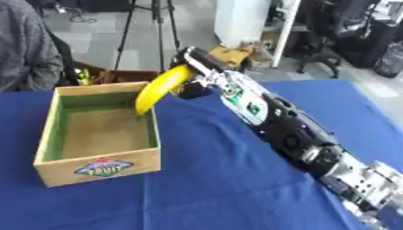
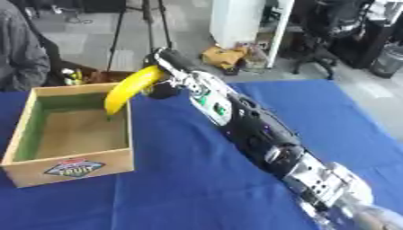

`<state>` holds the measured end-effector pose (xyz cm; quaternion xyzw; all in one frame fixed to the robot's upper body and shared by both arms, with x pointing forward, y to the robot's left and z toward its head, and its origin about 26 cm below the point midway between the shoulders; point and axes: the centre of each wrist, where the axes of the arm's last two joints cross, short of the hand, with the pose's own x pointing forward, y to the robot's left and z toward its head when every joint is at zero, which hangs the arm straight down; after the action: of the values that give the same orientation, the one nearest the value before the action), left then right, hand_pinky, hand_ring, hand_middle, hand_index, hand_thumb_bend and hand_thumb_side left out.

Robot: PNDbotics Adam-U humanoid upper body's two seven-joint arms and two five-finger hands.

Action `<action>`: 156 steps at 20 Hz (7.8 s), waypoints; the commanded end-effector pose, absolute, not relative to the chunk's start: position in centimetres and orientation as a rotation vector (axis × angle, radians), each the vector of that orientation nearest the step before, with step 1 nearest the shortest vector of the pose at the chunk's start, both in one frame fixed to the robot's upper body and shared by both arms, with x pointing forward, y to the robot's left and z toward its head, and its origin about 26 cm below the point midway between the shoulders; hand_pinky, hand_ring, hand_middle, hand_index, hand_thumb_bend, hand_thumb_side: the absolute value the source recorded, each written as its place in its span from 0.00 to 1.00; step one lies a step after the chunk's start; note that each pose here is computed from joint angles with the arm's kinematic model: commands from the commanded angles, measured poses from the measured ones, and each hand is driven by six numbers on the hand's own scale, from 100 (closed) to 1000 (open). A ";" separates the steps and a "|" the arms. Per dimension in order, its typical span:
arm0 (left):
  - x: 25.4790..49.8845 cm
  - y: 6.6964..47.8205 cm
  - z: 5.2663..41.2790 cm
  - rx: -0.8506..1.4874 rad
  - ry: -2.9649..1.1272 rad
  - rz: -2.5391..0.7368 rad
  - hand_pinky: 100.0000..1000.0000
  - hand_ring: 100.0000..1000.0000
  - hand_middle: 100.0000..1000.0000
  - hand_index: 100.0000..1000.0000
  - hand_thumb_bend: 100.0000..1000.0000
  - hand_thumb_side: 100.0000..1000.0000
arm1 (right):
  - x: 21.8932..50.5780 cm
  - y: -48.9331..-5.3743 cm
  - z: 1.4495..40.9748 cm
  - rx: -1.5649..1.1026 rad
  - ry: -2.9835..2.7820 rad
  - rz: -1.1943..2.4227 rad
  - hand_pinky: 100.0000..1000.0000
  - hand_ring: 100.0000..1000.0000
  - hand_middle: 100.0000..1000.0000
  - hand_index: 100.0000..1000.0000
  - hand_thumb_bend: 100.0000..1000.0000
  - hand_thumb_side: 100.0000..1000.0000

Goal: Pick up objects on the table and place them in the box.

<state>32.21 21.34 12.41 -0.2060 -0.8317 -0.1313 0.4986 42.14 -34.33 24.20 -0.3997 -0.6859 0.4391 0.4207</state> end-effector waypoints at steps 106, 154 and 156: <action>32.5 20.7 14.2 -0.551 -2.065 -0.300 0.47 0.66 0.59 0.54 0.18 1.00 | 43.3 -32.9 20.9 -1.232 -1.381 1.617 0.91 0.93 0.89 0.88 0.00 0.85; 32.4 23.6 13.0 -0.400 -2.052 -0.219 0.47 0.66 0.59 0.54 0.19 1.00 | 34.3 -33.6 29.6 -1.561 -1.787 1.239 0.95 1.00 1.00 1.00 0.43 0.17; 32.3 24.1 12.9 -0.372 -2.056 -0.201 0.47 0.66 0.59 0.54 0.19 1.00 | 32.4 -33.1 29.6 -1.536 -1.867 1.251 0.93 1.00 1.00 1.00 0.44 0.15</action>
<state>32.30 23.35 12.18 -0.1701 -0.8418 -0.0807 0.5059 33.82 -33.33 26.92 -0.5402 -0.6576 0.4604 0.2526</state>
